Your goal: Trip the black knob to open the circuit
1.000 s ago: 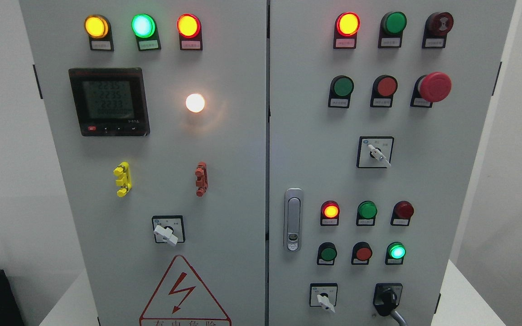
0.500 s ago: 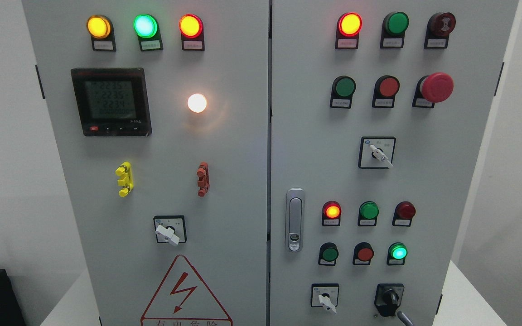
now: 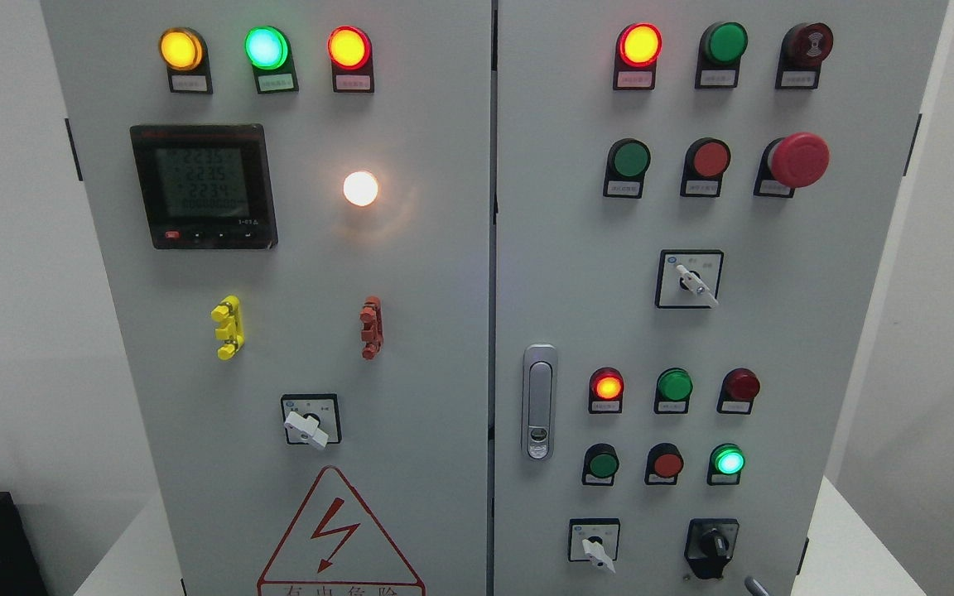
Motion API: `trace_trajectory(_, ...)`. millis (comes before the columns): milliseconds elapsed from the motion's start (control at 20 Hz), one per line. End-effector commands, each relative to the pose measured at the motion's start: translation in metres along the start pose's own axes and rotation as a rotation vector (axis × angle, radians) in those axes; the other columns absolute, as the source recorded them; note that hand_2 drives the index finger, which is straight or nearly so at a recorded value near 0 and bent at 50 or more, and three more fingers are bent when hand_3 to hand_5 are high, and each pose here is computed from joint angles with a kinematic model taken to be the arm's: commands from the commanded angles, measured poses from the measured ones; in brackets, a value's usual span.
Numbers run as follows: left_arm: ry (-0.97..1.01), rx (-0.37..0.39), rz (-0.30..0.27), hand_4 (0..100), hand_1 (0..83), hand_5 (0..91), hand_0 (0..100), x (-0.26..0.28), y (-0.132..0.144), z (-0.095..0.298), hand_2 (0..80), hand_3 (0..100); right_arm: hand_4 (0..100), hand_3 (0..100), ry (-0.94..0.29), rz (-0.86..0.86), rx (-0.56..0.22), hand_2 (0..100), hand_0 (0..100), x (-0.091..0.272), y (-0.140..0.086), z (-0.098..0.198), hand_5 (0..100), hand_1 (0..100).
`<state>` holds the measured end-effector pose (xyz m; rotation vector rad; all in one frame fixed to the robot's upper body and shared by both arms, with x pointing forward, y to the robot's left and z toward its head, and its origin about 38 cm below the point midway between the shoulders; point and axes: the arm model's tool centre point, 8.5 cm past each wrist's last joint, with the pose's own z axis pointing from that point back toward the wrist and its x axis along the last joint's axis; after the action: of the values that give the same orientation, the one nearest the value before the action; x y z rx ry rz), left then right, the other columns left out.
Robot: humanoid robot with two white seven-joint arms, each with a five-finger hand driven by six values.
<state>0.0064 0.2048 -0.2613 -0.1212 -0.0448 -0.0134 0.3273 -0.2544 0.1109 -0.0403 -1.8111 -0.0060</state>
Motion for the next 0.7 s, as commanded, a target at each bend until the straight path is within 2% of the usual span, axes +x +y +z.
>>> trace_trajectory(0, -0.016, 0.002, -0.001, 0, 38.9, 0.0, 12, 0.006, 0.0, -0.001, 0.0, 0, 85, 98, -0.02, -0.009, 0.031, 0, 0, 0.011, 0.004, 0.021, 81, 0)
trace_trajectory(50, -0.016, 0.002, -0.003, 0, 38.9, 0.0, 12, 0.006, 0.001, -0.001, 0.0, 0, 81, 94, -0.023, -0.012, 0.046, 0, 0, 0.011, 0.007, 0.026, 78, 0)
trace_trajectory(100, -0.016, 0.002, -0.001, 0, 38.9, 0.0, 12, 0.006, 0.0, -0.001, 0.0, 0, 74, 88, -0.025, -0.016, 0.057, 0, 0, 0.013, 0.009, 0.031, 70, 0)
trace_trajectory(150, -0.016, 0.002, -0.001, 0, 38.9, 0.0, 12, 0.006, 0.0, -0.001, 0.0, 0, 65, 78, -0.027, -0.019, 0.06, 0, 0, 0.014, 0.011, 0.036, 64, 0)
trace_trajectory(200, -0.016, 0.002, -0.001, 0, 38.9, 0.0, 12, 0.006, 0.0, -0.001, 0.0, 0, 60, 73, -0.028, -0.02, 0.062, 0, 0, 0.015, 0.011, 0.04, 61, 0)
trace_trajectory(300, -0.016, 0.002, -0.001, 0, 38.9, 0.0, 12, 0.006, 0.0, -0.001, 0.0, 0, 39, 49, -0.032, -0.024, 0.062, 0, 0, 0.015, 0.011, 0.048, 40, 0)
trace_trajectory(350, -0.016, 0.002, -0.003, 0, 38.9, 0.0, 12, 0.006, 0.001, -0.001, 0.0, 0, 36, 44, -0.042, -0.025, 0.061, 0, 0, 0.017, 0.011, 0.05, 36, 0)
trace_trajectory(400, -0.016, 0.002, -0.003, 0, 38.9, 0.0, 12, 0.006, 0.001, -0.001, 0.0, 0, 27, 34, -0.04, -0.027, 0.063, 0, 0, 0.016, 0.012, 0.053, 29, 0)
trace_trajectory(550, -0.016, 0.002, -0.003, 0, 38.9, 0.0, 12, 0.006, 0.001, -0.001, 0.0, 0, 11, 15, -0.041, -0.029, 0.065, 0, 0, 0.017, 0.012, 0.061, 15, 0)
trace_trajectory(650, -0.016, 0.002, -0.001, 0, 38.9, 0.0, 12, 0.006, 0.0, -0.001, 0.0, 0, 8, 10, -0.043, -0.035, 0.07, 0, 0, 0.016, 0.015, 0.062, 10, 0)
